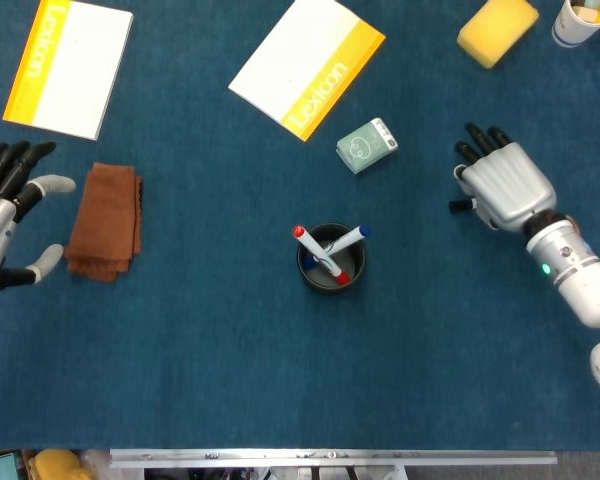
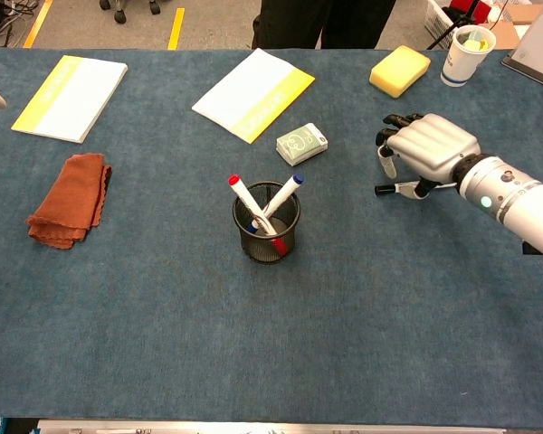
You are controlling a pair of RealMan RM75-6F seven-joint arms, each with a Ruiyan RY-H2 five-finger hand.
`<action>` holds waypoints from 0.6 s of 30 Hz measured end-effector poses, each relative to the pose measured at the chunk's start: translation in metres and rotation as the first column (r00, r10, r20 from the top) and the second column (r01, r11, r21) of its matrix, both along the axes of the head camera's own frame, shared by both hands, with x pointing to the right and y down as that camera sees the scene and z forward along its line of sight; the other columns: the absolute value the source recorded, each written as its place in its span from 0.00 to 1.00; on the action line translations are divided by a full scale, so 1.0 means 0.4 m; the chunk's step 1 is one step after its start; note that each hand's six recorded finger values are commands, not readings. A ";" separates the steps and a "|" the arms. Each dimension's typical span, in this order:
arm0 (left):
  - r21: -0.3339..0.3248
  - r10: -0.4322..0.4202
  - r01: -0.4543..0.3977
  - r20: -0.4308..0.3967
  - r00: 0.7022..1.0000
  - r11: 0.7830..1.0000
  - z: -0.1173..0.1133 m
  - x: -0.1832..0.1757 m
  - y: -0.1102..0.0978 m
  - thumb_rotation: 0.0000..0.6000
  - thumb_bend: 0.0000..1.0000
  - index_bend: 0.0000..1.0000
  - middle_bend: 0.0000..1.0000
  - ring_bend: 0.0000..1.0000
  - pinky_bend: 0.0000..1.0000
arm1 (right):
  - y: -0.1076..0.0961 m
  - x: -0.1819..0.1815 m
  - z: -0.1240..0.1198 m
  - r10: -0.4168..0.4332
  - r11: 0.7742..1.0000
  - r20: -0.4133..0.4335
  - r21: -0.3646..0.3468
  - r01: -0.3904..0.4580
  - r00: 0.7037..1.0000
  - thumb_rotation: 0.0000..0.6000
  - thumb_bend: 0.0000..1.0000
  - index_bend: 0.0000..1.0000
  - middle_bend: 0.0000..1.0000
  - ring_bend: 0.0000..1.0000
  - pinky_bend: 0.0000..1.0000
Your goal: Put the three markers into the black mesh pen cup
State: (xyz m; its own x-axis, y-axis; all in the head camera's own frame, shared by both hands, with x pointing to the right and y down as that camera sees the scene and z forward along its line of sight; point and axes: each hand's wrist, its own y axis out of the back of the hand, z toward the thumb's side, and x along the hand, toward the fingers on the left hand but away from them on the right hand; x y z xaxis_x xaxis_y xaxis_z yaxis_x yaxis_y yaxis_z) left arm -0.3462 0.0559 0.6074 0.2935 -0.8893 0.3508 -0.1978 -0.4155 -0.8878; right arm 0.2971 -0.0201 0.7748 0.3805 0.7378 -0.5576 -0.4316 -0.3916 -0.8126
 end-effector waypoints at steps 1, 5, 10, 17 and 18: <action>0.000 0.000 0.000 0.000 1.000 1.000 0.000 0.000 0.000 1.00 0.28 0.26 0.07 0.00 0.01 | 0.000 -0.001 0.001 0.000 1.000 0.001 -0.001 0.000 1.000 1.00 0.23 0.53 0.22 0.04 0.16; -0.001 0.000 0.000 0.000 1.000 1.000 0.001 -0.001 0.001 1.00 0.28 0.26 0.07 0.00 0.01 | 0.001 -0.004 0.005 -0.004 1.000 -0.006 -0.001 0.004 1.000 1.00 0.23 0.53 0.22 0.04 0.16; -0.004 0.001 -0.001 0.001 1.000 1.000 0.003 -0.001 0.001 1.00 0.28 0.26 0.07 0.00 0.01 | 0.005 -0.003 0.012 -0.007 1.000 -0.015 -0.006 0.007 1.000 1.00 0.23 0.53 0.22 0.04 0.16; -0.005 -0.001 0.001 0.001 1.000 1.000 0.004 -0.003 0.000 1.00 0.28 0.26 0.07 0.00 0.01 | 0.009 -0.003 0.019 -0.013 1.000 -0.030 -0.011 0.013 0.999 1.00 0.23 0.53 0.22 0.04 0.16; -0.005 -0.001 0.001 0.001 1.000 1.000 0.004 -0.003 0.000 1.00 0.28 0.26 0.07 0.00 0.01 | 0.010 -0.003 0.020 -0.012 1.000 -0.031 -0.013 0.012 0.999 1.00 0.23 0.53 0.22 0.04 0.16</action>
